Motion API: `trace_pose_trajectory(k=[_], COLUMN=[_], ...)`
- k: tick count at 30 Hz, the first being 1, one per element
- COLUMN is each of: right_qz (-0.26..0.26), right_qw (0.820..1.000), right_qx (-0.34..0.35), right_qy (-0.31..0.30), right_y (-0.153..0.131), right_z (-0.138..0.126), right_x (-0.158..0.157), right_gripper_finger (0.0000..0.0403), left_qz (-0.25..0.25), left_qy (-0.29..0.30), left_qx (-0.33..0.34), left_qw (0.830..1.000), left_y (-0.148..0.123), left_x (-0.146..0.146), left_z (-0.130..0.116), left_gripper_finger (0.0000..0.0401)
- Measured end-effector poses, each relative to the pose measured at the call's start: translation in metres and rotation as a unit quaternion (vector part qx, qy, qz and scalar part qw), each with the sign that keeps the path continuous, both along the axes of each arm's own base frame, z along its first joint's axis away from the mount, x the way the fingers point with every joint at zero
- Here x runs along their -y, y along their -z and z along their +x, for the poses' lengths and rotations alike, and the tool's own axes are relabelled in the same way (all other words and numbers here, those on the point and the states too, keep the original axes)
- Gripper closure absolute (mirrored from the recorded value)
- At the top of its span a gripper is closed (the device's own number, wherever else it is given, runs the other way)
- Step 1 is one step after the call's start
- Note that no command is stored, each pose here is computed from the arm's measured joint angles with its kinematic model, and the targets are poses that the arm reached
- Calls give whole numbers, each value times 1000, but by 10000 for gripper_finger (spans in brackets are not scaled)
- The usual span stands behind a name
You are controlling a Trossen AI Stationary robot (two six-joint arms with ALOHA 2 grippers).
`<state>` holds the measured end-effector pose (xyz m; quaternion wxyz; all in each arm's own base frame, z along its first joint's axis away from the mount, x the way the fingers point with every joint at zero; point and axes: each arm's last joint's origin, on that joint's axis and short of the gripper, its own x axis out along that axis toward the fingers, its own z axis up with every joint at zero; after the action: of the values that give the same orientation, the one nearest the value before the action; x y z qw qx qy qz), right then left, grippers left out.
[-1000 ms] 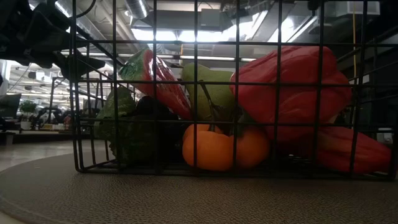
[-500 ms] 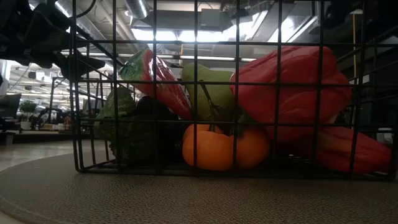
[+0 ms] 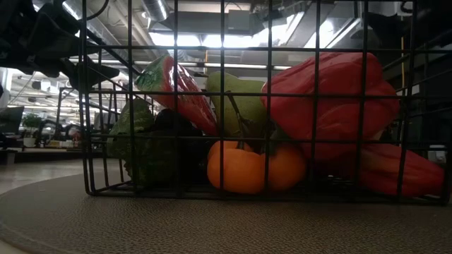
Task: Build produce basket
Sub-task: Return to Home Position
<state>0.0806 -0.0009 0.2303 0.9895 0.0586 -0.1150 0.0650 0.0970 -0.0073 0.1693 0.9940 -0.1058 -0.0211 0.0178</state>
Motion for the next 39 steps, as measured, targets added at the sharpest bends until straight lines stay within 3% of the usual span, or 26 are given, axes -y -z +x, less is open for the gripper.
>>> trace_pose_trajectory(k=[9, 15, 22, 31, 39], right_qz=[11, 79, 43, 60, 32], right_qw=[998, 991, 996, 993, 993], right_qx=[-56, -102, -70, -100, -111], right_qy=[-2, -28, -18, -1, 5], right_y=[24, 59, 53, 60, 62], right_z=[6, 16, 15, 16, 18], right_x=[0, 0, 1, 2, 2], right_gripper_finger=[95, 95, 95, 95, 95], left_qz=[0, 0, 0, 0, 0], left_qy=[0, 0, 0, 0, 0], left_qx=[0, 0, 0, 0, 0], left_qw=[1000, 1000, 1000, 1000, 1000], left_y=[0, 0, 0, 0, 0], left_x=[0, 0, 0, 0, 0], left_z=[0, 0, 0, 0, 0], left_gripper_finger=[86, 86, 86, 86, 86])
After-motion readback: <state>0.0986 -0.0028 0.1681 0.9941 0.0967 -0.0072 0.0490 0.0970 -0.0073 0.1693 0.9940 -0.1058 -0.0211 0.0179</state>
